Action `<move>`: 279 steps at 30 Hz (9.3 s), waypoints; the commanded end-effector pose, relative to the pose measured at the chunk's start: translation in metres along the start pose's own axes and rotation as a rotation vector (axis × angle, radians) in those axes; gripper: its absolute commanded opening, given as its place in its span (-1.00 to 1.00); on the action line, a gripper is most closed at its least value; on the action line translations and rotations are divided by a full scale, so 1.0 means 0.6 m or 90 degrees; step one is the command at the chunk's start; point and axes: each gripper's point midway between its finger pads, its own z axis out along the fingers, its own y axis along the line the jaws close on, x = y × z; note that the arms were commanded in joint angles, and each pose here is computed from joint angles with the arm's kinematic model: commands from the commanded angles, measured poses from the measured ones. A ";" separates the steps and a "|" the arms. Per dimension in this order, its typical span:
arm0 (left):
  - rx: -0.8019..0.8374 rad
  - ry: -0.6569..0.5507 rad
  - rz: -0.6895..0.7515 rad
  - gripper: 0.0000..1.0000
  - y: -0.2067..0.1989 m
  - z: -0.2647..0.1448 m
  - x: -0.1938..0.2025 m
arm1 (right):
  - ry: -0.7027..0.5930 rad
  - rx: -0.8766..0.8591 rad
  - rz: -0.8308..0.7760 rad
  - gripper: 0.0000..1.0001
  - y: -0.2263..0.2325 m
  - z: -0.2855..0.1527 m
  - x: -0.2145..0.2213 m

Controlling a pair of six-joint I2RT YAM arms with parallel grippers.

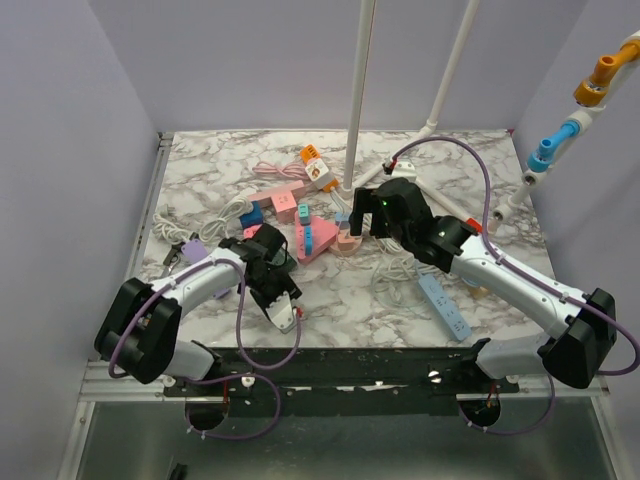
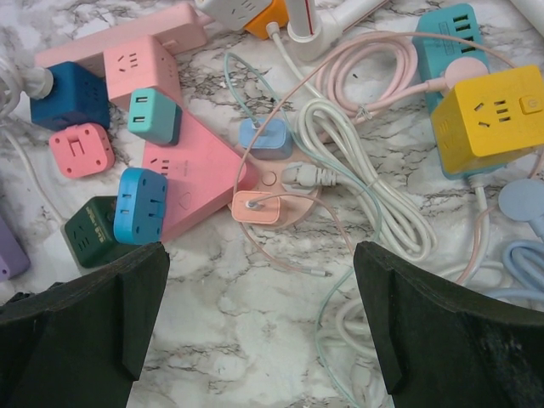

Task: Pull the plug off the socket
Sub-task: Remove the plug from the socket, then place the plug at the corner of the board, then place the socket at the corner of the board, then pick up the socket from the corner of the board.

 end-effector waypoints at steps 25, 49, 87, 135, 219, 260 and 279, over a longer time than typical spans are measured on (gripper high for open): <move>-0.300 0.069 0.199 -1.00 0.000 -0.026 -0.035 | 0.031 -0.187 0.050 1.00 0.097 -0.007 0.010; -0.448 0.157 0.210 -1.00 -0.021 -0.076 -0.038 | 0.124 -0.465 -0.045 1.00 0.401 0.025 0.138; -0.463 0.150 0.222 -1.00 -0.022 -0.075 -0.045 | 0.170 -0.513 -0.114 0.74 0.444 0.089 0.202; -0.415 0.135 0.119 -1.00 -0.039 -0.077 -0.035 | 0.119 -0.423 -0.057 -0.60 0.346 0.073 0.106; -0.365 0.093 0.109 -1.00 -0.021 -0.054 -0.030 | 0.034 0.344 0.533 1.00 -0.427 -0.093 0.151; -0.675 0.003 -0.456 0.97 0.056 -0.426 -0.003 | 0.062 -0.053 0.031 1.00 0.115 0.053 0.058; -0.589 -0.008 -0.939 0.97 0.014 -0.397 0.200 | 0.033 -0.118 -0.112 1.00 0.309 0.141 0.021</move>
